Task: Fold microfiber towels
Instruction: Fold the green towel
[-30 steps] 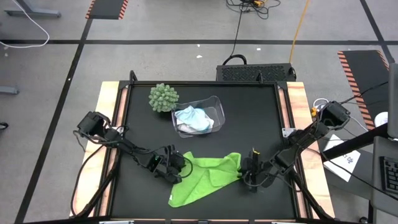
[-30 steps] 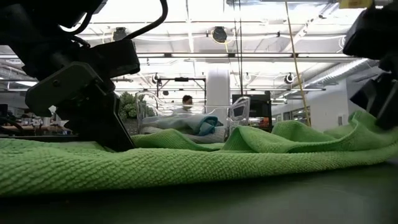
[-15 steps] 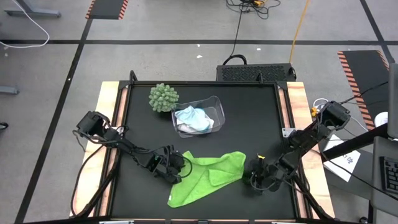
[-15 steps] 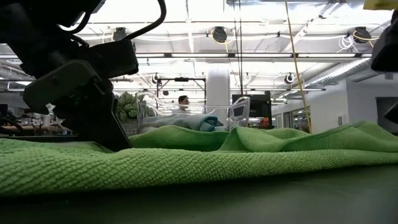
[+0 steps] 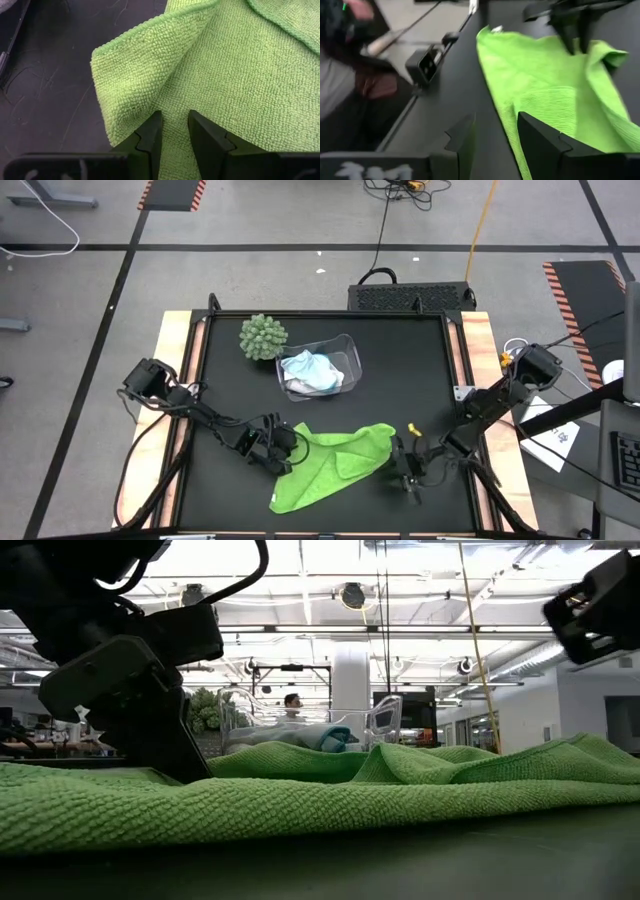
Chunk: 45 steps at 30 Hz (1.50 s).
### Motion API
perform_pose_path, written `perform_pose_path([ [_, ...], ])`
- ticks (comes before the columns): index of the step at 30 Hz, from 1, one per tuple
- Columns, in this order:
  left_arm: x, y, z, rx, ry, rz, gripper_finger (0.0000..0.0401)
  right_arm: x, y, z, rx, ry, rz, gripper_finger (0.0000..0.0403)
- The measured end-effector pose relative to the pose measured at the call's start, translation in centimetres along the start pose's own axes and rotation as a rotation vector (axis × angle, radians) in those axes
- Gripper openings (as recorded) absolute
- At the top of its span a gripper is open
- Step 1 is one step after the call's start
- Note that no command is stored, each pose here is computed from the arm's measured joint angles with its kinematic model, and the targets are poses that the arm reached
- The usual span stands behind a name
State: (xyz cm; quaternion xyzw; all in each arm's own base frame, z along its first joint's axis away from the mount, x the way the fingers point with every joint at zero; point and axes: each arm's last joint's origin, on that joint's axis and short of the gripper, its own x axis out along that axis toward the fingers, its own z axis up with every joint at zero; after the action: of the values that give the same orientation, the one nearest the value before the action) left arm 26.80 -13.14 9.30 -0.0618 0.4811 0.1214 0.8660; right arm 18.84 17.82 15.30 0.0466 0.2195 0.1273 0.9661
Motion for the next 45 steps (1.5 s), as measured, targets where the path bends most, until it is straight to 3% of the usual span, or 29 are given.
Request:
perform_pose_path([
  [6,0.1,0.2,0.2,-0.012,-0.001,-0.001,0.0102,2.8,-0.3,0.6,-0.129,0.131,0.003,0.0135],
  [13,0.3,0.5,0.5,-0.013,0.006,-0.01,0.0101,6.2,-0.7,2.7,-0.181,0.294,-0.088,0.0134],
  [19,0.3,0.6,0.5,-0.009,0.007,-0.011,0.0102,8.5,-1.0,2.7,-0.208,0.446,-0.13,0.0134],
  [26,0.3,0.6,0.6,0.0,0.004,-0.014,0.0102,9.6,-0.7,3.4,-0.219,0.456,-0.137,0.0133],
  [36,0.3,0.5,0.6,0.013,0.003,-0.015,0.0102,9.6,-1.4,3.2,-0.155,0.509,-0.128,0.008],
  [45,0.3,0.5,0.6,0.015,0.002,-0.015,0.0102,9.6,-1.6,3.1,-0.13,0.512,-0.14,0.0072],
])
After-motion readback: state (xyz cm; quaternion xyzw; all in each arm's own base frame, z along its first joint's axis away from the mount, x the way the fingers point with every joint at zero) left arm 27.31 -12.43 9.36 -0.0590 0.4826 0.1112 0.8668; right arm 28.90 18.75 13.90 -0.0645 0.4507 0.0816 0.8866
